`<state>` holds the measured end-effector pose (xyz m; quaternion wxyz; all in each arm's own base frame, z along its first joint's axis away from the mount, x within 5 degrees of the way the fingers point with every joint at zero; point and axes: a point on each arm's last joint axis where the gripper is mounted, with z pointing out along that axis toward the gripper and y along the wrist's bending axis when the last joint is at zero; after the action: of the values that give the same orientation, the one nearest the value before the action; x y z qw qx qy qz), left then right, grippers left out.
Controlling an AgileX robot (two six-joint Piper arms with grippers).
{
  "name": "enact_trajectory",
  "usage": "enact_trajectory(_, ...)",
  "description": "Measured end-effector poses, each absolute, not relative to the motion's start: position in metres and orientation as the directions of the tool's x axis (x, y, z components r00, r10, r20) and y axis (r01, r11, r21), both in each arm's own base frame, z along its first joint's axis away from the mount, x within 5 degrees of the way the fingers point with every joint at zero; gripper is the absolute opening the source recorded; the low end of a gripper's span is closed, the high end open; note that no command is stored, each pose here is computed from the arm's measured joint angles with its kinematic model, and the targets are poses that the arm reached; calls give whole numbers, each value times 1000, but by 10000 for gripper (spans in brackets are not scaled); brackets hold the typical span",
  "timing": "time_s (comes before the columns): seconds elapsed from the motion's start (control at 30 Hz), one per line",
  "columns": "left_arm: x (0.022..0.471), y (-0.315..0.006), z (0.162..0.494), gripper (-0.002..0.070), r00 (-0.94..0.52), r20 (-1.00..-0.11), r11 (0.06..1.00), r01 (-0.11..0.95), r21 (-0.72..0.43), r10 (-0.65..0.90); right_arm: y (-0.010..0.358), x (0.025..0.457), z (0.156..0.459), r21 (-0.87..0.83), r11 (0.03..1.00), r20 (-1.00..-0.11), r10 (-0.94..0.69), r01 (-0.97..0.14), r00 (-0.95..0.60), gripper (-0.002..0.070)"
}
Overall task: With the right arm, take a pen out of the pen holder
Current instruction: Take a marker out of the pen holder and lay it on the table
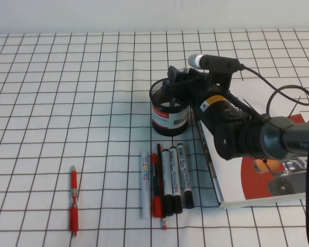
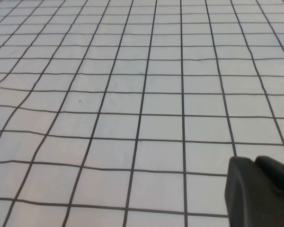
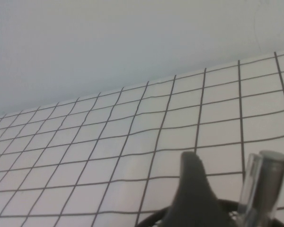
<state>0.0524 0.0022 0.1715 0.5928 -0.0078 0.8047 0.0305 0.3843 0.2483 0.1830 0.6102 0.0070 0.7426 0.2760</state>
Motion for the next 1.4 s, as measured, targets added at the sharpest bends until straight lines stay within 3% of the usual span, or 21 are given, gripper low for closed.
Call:
enact_trajectory(0.4, 52, 2, 172, -3, -297, -955, 998, -49, 40, 24, 244, 388, 180, 431, 852, -894, 358, -298, -268, 376)
enact_trajectory(0.97, 52, 2, 172, -3, -297, -955, 998, -49, 40, 24, 244, 388, 181, 431, 852, -894, 359, -299, -267, 101)
enact_trajectory(1.4, 52, 2, 172, -3, -297, -955, 998, -49, 40, 24, 244, 388, 188, 436, 847, -894, 369, -304, -254, 98)
